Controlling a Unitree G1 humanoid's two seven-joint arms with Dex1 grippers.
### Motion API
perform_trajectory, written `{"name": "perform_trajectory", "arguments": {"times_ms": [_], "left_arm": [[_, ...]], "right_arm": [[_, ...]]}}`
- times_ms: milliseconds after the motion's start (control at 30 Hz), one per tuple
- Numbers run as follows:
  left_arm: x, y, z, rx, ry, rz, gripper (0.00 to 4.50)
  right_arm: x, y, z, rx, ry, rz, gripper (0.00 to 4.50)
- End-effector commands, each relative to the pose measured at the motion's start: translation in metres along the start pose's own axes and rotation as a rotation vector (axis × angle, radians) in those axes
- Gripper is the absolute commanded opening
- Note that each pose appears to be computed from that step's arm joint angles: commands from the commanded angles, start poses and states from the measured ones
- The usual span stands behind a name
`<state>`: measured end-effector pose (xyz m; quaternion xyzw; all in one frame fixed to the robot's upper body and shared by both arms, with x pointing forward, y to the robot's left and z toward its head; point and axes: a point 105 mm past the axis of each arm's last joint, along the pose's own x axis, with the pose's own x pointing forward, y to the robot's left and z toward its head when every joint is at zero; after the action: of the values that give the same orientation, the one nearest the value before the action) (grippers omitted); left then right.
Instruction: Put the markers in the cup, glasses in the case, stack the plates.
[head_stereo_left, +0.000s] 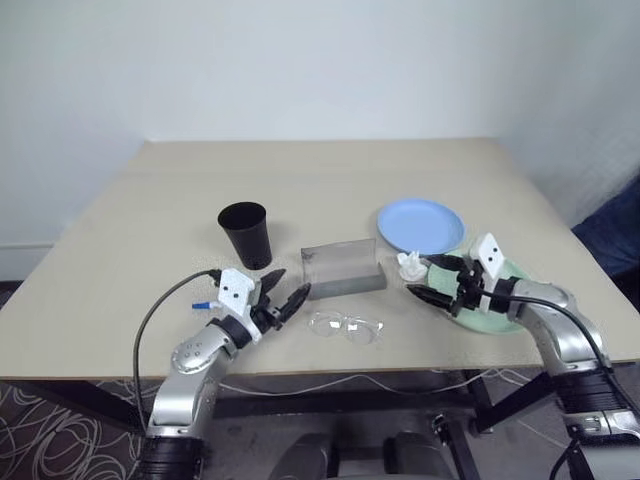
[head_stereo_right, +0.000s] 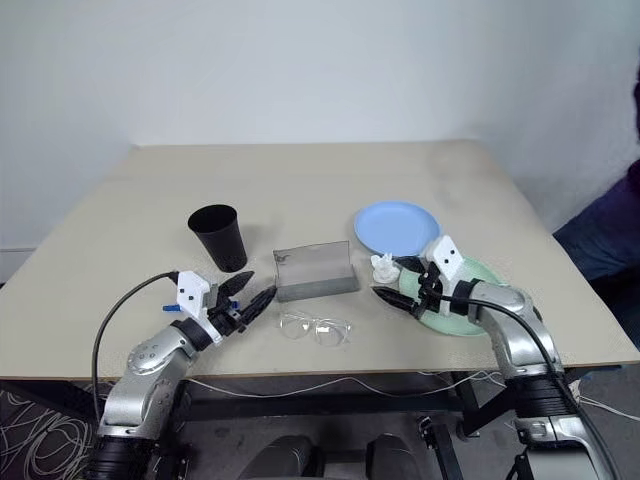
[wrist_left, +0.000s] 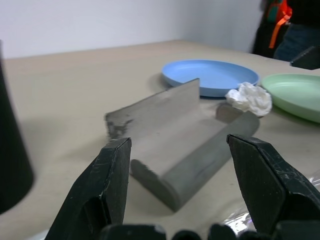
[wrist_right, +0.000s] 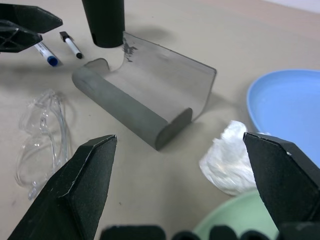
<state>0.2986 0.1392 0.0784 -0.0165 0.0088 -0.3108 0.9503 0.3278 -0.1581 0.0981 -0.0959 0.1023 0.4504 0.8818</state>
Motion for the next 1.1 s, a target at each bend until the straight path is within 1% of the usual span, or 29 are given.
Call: {"name": "perform_trajectory", "arguments": {"times_ms": [33,167,333,467,567,633,700,800,900,1000,1100], "left_arm": [[0.009,-0.003,0.011,0.03,-0.058,-0.005,3.21],[0.017,-0.011,0.004,0.013,-0.076,-0.003,3.21],[0.017,-0.022,0.005,-0.001,-0.098,-0.022,3.21],[0.012,-0.024,0.005,0.003,-0.08,-0.054,3.21],[0.009,-0.022,0.007,0.017,-0.064,-0.082,3.21],[0.007,-0.017,0.011,0.028,-0.054,-0.098,3.21],[0.004,-0.013,0.013,0.034,-0.042,-0.121,3.21],[0.004,-0.012,0.014,0.034,-0.025,-0.16,3.21],[0.006,-0.016,0.019,0.035,-0.025,-0.213,3.21],[0.014,-0.016,0.018,0.038,-0.016,-0.239,3.21],[0.023,-0.022,0.021,0.031,-0.031,-0.269,3.21]], "right_arm": [[-0.007,-0.008,0.026,-0.065,-0.036,0.005,4.42],[-0.011,-0.016,0.029,-0.085,-0.004,0.011,4.42],[-0.008,-0.019,0.037,-0.102,-0.007,0.027,4.42],[-0.005,-0.014,0.035,-0.097,-0.007,0.023,4.42],[-0.006,-0.014,0.034,-0.083,-0.004,-0.015,4.42],[-0.009,-0.015,0.031,-0.097,0.022,-0.062,4.42],[-0.013,-0.018,0.025,-0.083,0.068,-0.119,4.42],[-0.022,-0.013,0.015,-0.072,0.174,-0.152,4.42],[-0.029,-0.007,0.016,-0.046,0.257,-0.206,4.42],[-0.029,0.009,0.015,-0.05,0.312,-0.189,4.42],[-0.031,0.017,0.004,-0.102,0.417,-0.227,4.42]]}}
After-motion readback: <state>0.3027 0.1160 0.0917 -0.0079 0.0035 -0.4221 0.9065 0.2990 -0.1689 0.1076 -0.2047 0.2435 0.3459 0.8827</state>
